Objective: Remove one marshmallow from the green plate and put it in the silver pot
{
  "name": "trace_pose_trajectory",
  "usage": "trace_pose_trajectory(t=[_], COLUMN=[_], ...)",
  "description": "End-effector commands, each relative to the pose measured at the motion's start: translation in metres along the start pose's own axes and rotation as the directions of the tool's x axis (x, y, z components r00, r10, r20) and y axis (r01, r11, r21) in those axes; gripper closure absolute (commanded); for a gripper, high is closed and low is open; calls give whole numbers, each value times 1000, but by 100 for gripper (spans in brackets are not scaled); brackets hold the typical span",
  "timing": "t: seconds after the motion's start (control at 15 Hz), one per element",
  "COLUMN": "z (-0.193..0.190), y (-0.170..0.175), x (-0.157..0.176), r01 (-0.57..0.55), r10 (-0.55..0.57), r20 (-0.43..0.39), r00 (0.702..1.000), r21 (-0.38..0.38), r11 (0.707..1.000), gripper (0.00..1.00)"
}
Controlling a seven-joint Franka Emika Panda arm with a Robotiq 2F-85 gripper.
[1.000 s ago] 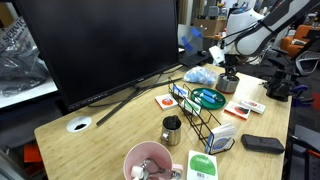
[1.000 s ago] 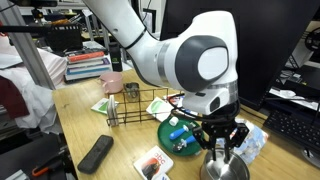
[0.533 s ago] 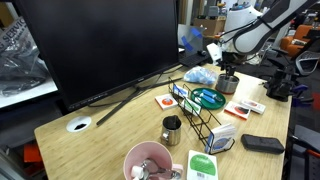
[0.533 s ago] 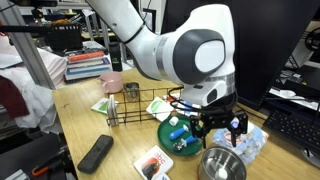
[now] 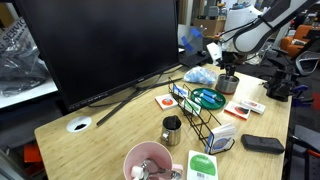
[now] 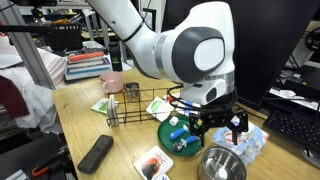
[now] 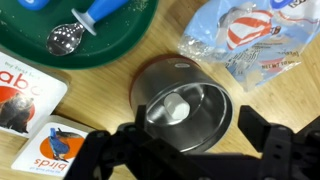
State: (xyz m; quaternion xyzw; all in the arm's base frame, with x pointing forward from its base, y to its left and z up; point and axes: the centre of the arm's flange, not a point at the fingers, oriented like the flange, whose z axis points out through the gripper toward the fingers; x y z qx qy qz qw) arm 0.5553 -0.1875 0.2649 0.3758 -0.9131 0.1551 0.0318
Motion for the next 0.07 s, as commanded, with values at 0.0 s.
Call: trace_pose_trajectory(t=[0.0], z=[0], y=[0], x=[0], r01=[0], r10=[0], r20=[0], r00=[1000], r21=[0], r11=[1000], gripper=[7])
